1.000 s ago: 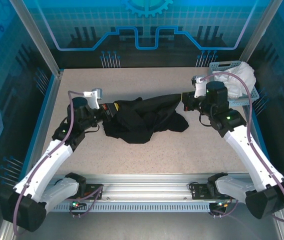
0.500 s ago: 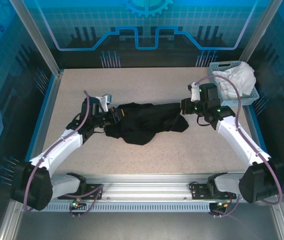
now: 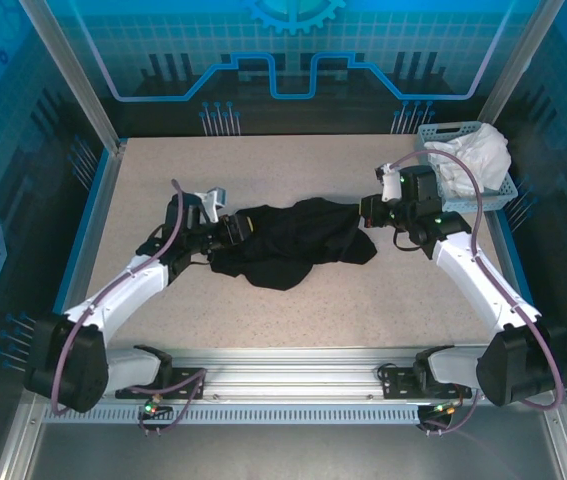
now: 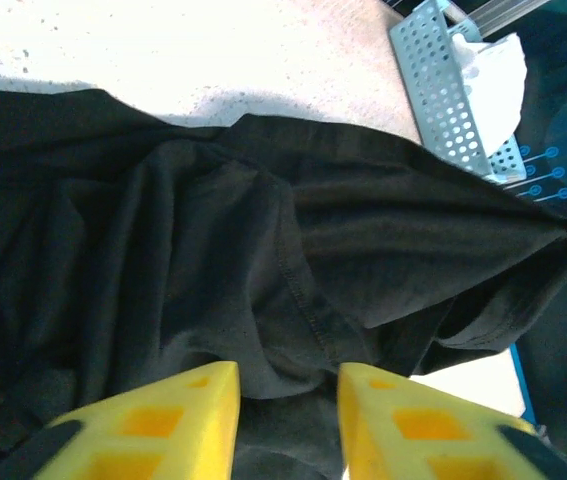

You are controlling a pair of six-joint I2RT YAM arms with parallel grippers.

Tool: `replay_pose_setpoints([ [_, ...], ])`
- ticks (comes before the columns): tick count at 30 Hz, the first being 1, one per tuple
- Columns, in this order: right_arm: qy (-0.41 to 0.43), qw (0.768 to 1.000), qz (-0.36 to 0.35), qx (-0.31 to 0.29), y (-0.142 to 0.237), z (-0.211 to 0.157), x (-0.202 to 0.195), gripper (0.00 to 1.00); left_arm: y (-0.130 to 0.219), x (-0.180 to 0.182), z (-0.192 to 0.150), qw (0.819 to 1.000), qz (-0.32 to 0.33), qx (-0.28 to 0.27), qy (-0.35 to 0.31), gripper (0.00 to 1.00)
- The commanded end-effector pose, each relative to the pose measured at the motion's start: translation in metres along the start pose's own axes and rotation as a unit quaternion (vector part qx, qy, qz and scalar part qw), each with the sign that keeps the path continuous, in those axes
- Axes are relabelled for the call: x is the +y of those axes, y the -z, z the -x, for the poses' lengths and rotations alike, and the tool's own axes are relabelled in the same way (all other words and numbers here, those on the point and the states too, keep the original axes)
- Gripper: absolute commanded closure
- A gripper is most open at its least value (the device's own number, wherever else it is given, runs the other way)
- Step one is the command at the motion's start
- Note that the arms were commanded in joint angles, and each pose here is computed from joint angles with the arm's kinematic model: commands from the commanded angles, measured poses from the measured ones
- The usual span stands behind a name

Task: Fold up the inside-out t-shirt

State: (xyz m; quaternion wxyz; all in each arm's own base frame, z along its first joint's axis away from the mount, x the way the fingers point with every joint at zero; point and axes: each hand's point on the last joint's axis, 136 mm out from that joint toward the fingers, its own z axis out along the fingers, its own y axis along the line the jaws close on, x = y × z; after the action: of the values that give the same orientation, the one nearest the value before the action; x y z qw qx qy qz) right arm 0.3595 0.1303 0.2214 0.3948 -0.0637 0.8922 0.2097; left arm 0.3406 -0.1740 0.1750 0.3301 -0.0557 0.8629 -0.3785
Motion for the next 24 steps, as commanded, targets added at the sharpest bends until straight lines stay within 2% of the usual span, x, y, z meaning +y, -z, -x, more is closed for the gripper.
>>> replay_pose_setpoints([
  [1,-0.003,1.000,0.016,-0.008,0.002,-0.001,0.002,1.00,-0.014,-0.007,0.007,0.999,0.012,0.006,-0.041,0.56],
  [5,-0.007,1.000,0.020,-0.002,0.000,-0.008,0.002,1.00,-0.046,-0.009,0.007,0.991,0.060,0.043,-0.107,0.44],
  [10,-0.004,1.000,0.025,-0.001,0.006,-0.011,0.005,1.00,-0.085,0.005,-0.001,0.980,0.098,0.103,-0.136,0.38],
  [13,0.002,1.000,0.021,-0.009,0.014,-0.007,0.006,1.00,-0.103,0.015,-0.013,0.970,0.120,0.148,-0.149,0.37],
  [15,0.006,1.000,0.014,-0.014,0.020,-0.004,0.006,1.00,-0.109,0.019,-0.021,0.966,0.124,0.166,-0.154,0.42],
  [17,0.013,1.000,0.002,-0.022,0.028,0.001,0.004,1.00,-0.110,0.021,-0.024,0.965,0.126,0.171,-0.154,0.55],
  [20,0.022,0.999,-0.008,-0.031,0.037,0.007,0.004,1.00,-0.103,0.014,-0.018,0.968,0.113,0.149,-0.165,0.76],
  [24,0.030,0.999,-0.016,-0.031,0.041,0.008,0.002,1.00,-0.087,-0.003,0.000,0.973,0.093,0.106,-0.184,0.87],
])
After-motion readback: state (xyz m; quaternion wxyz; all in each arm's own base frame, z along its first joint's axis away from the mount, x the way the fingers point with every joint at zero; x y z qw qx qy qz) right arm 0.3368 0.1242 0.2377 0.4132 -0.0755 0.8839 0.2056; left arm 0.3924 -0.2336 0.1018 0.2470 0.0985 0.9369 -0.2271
